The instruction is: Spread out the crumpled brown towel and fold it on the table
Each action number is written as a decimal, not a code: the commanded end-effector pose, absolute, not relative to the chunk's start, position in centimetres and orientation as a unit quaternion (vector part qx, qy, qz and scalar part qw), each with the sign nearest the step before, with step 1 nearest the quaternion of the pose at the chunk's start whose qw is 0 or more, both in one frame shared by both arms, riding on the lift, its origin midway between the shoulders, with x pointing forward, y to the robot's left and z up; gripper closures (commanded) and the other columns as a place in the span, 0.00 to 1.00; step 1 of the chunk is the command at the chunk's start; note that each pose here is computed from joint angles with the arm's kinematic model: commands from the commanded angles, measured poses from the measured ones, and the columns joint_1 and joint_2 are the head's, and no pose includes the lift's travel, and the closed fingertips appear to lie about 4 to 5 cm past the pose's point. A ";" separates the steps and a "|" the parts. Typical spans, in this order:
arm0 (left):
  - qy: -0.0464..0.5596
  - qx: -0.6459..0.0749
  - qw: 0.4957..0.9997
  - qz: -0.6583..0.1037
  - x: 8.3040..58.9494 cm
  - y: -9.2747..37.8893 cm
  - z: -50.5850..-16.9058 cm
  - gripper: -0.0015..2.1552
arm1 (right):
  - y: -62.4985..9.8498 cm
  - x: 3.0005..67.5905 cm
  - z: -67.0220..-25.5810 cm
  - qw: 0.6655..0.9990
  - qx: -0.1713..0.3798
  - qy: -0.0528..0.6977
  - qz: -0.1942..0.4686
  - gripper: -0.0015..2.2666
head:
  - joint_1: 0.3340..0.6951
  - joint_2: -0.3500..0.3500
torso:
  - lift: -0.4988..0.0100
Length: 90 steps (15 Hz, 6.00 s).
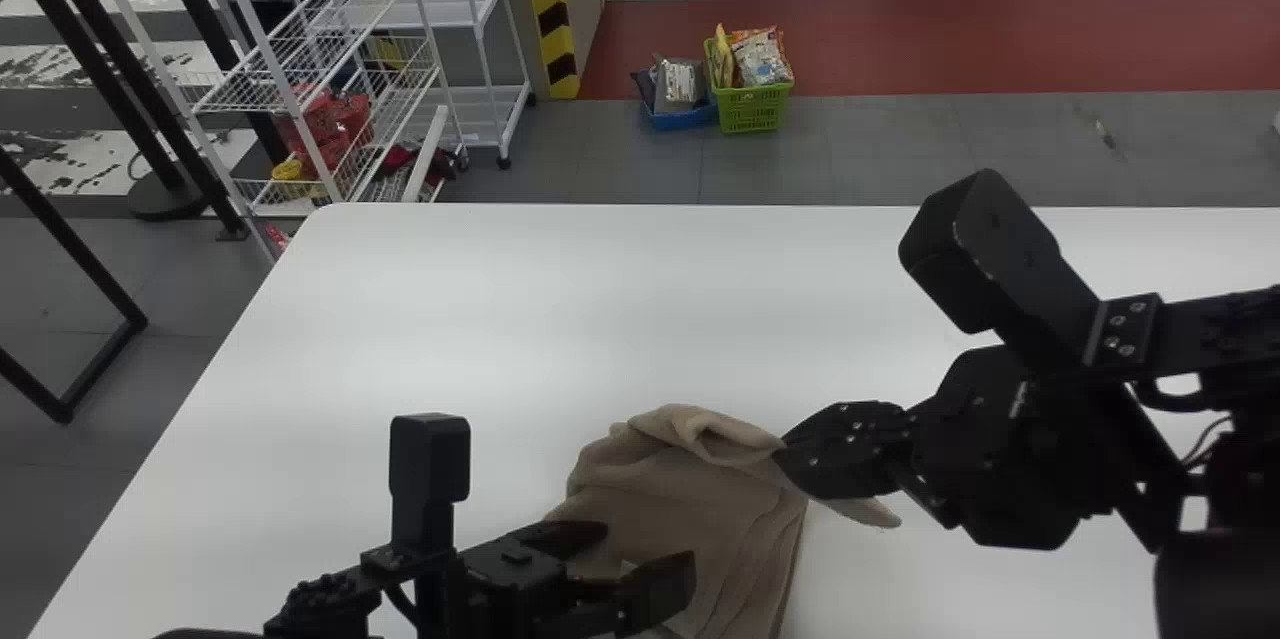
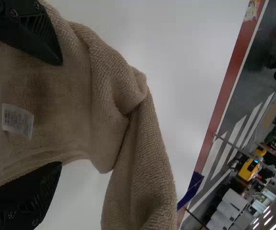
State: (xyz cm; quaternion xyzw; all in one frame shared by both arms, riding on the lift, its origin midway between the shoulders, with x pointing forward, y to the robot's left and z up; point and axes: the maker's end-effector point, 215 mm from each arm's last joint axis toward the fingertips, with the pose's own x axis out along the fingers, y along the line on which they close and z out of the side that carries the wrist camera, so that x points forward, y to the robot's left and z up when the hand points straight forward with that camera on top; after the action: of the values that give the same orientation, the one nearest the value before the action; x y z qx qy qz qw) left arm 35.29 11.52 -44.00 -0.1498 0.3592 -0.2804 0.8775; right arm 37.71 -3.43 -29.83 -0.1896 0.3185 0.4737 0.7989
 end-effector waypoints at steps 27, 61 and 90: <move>0.245 -0.069 0.949 -0.184 36.4 21.3 -40.2 0.16 | 4.3 36.4 -33.3 0.749 -0.238 0.324 0.526 0.54 | 1.00 0.93 | 0.73; 0.226 -0.059 0.959 -0.159 37.2 24.5 -42.1 0.21 | 0.2 28.8 -38.3 0.743 -0.184 0.408 0.498 0.02 | 1.00 1.00 | 0.73; 0.229 -0.074 0.956 -0.168 37.9 23.6 -42.0 0.21 | 0.1 29.7 -35.2 0.755 0.076 0.222 0.612 0.84 | 1.00 1.00 | 0.73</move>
State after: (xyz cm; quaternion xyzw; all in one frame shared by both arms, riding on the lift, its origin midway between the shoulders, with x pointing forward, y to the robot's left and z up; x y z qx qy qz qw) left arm 37.88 23.73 -41.97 -0.0734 0.2274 -0.1674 0.9565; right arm 30.54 -1.02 -34.23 0.0834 0.2246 0.5983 0.7646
